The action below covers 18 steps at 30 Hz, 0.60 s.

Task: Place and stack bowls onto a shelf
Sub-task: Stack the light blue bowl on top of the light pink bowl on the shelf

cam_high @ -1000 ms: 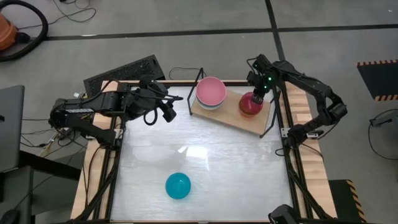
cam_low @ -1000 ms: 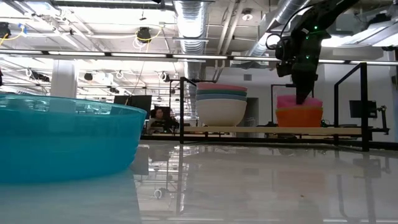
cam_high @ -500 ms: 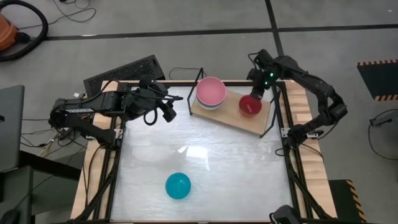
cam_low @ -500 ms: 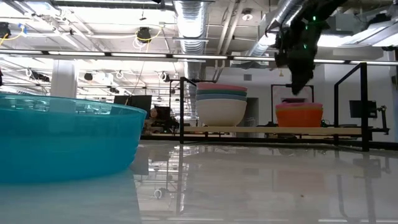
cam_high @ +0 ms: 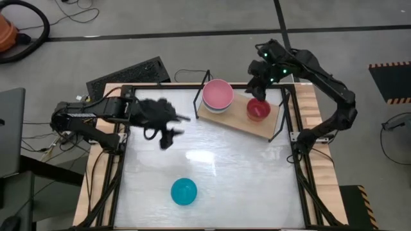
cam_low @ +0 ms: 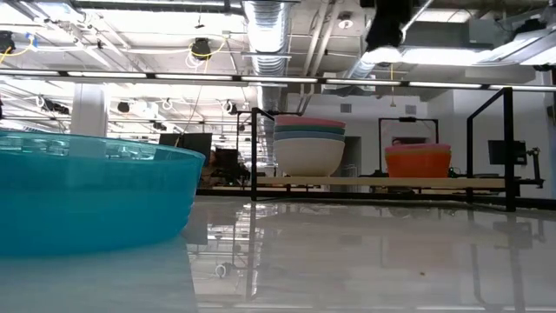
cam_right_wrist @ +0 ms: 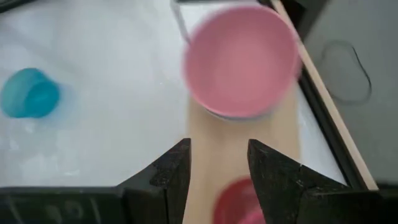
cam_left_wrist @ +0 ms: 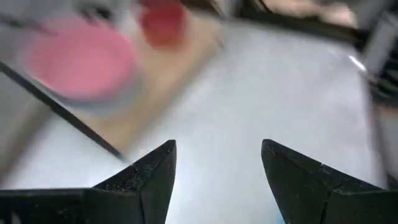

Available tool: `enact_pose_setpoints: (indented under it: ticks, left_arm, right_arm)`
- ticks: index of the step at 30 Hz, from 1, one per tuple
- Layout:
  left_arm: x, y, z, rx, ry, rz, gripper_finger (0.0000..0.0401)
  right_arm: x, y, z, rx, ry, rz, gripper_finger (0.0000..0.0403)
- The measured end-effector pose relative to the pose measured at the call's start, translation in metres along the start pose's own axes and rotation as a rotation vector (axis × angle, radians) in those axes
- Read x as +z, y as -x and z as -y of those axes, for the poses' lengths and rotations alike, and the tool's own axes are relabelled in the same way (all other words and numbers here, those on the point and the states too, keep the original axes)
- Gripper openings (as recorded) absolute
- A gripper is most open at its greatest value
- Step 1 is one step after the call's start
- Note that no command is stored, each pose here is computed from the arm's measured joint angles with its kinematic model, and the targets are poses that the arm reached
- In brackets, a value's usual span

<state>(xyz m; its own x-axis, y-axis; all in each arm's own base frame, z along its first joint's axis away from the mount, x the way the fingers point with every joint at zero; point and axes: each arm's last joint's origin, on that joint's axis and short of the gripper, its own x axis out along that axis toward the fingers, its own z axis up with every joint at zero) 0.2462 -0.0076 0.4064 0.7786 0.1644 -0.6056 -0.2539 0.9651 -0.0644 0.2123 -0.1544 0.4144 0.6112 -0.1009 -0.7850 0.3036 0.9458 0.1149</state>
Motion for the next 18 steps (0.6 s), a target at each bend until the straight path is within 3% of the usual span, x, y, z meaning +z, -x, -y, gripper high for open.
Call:
enact_pose_setpoints:
  ticks: [3,6,9,14,18]
  left_arm:
    - [-0.017,-0.001,0.013,-0.084,0.045,-0.180,0.0222]
    - [-0.040,0.003,0.027,-0.070,0.053,-0.388,0.0222]
    - [-0.057,0.012,0.044,-0.032,0.032,-0.488,0.0222]
    - [-0.066,0.026,0.066,0.042,0.068,-0.393,0.0222]
    - [-0.069,0.032,0.073,0.129,0.141,-0.284,0.0222]
  right_arm:
    - [0.007,0.001,-0.020,0.039,0.066,0.020,0.0183]
    - [0.010,-0.002,-0.037,0.073,0.072,0.026,0.0183]
    - [0.013,-0.008,-0.058,0.119,0.074,0.023,0.0183]
    - [0.021,-0.038,-0.110,0.221,0.195,0.037,0.0183]
    - [0.029,-0.065,-0.151,0.193,0.273,0.081,0.0181]
